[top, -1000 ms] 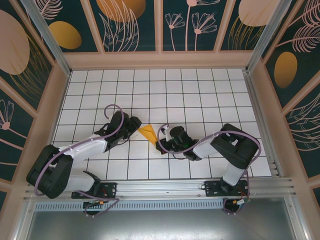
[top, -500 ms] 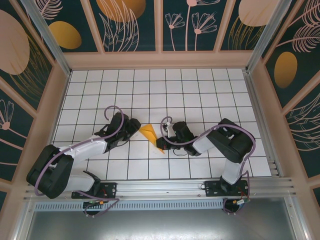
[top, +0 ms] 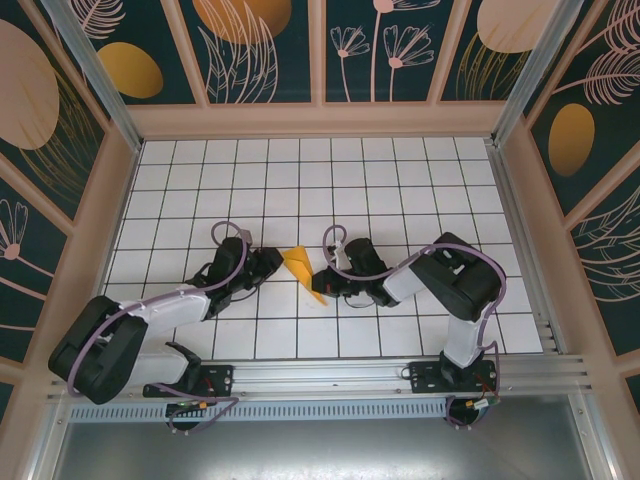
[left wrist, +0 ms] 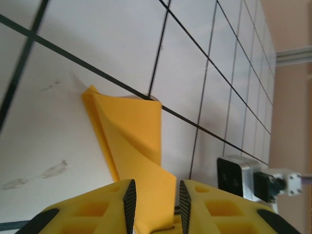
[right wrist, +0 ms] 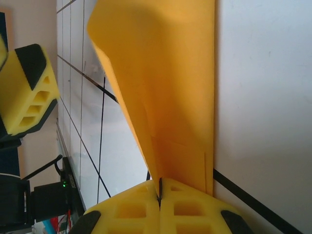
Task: Fold a paper plane with a square sheet of paper (pick it up from the middle)
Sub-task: Fold the wing for the fifth time at the center of the table.
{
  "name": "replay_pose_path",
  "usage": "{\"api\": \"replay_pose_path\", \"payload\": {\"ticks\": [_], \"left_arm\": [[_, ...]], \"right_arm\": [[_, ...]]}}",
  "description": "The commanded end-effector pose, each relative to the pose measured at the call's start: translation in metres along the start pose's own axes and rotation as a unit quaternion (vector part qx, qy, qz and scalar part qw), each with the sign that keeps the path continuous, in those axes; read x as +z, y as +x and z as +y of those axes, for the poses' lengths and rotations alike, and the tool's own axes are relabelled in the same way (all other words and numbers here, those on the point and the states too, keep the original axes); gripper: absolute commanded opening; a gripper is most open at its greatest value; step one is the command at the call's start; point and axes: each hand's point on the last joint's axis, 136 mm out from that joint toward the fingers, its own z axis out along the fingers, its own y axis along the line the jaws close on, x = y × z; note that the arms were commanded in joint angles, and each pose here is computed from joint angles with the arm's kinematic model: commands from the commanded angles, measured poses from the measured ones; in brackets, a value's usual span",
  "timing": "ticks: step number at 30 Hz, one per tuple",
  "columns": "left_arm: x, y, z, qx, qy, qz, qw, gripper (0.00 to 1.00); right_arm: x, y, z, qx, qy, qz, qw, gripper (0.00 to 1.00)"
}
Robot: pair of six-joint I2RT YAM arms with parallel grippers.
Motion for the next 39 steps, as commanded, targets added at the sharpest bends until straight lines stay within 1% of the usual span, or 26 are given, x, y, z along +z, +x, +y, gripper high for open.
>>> {"api": "replay_pose_path", "payload": {"ticks": [1,5,10,16,20,23,31,35,39], "left_arm": [[0.001,0.003,-0.018,0.016,0.054,0.012,0.998,0.33],[0.003,0.007,-0.019,0.015,0.066,0.018,0.998,0.32],[0.006,0.010,-0.015,0.008,0.065,0.025,0.998,0.31],[0.004,0.004,-0.013,-0.013,0.068,0.004,0.998,0.30],[0.001,0.002,-0.020,-0.019,0.084,-0.003,0.996,0.30],[0.003,0.004,-0.028,-0.006,0.094,0.008,0.996,0.30],[0.011,0.019,-0.040,0.019,0.113,0.039,0.993,0.30],[0.020,0.032,-0.040,0.034,0.114,0.063,0.991,0.30],[0.028,0.038,-0.042,0.035,0.124,0.072,0.989,0.30]], "right_arm": [[0.006,0.016,-0.028,0.062,0.044,0.027,0.997,0.00],[0.004,0.014,-0.028,0.080,0.047,0.017,0.996,0.00],[0.001,0.012,-0.031,0.095,0.046,0.000,0.994,0.00],[-0.008,0.001,-0.011,0.072,0.009,-0.035,0.997,0.00],[-0.014,-0.006,0.002,0.062,-0.006,-0.050,0.997,0.00],[-0.011,-0.005,-0.006,0.066,0.018,-0.040,0.997,0.00],[-0.006,0.001,-0.013,0.100,0.003,-0.035,0.994,0.00],[-0.006,0.002,-0.016,0.102,0.009,-0.033,0.994,0.00],[-0.006,0.003,-0.020,0.105,0.018,-0.033,0.994,0.00]]}}
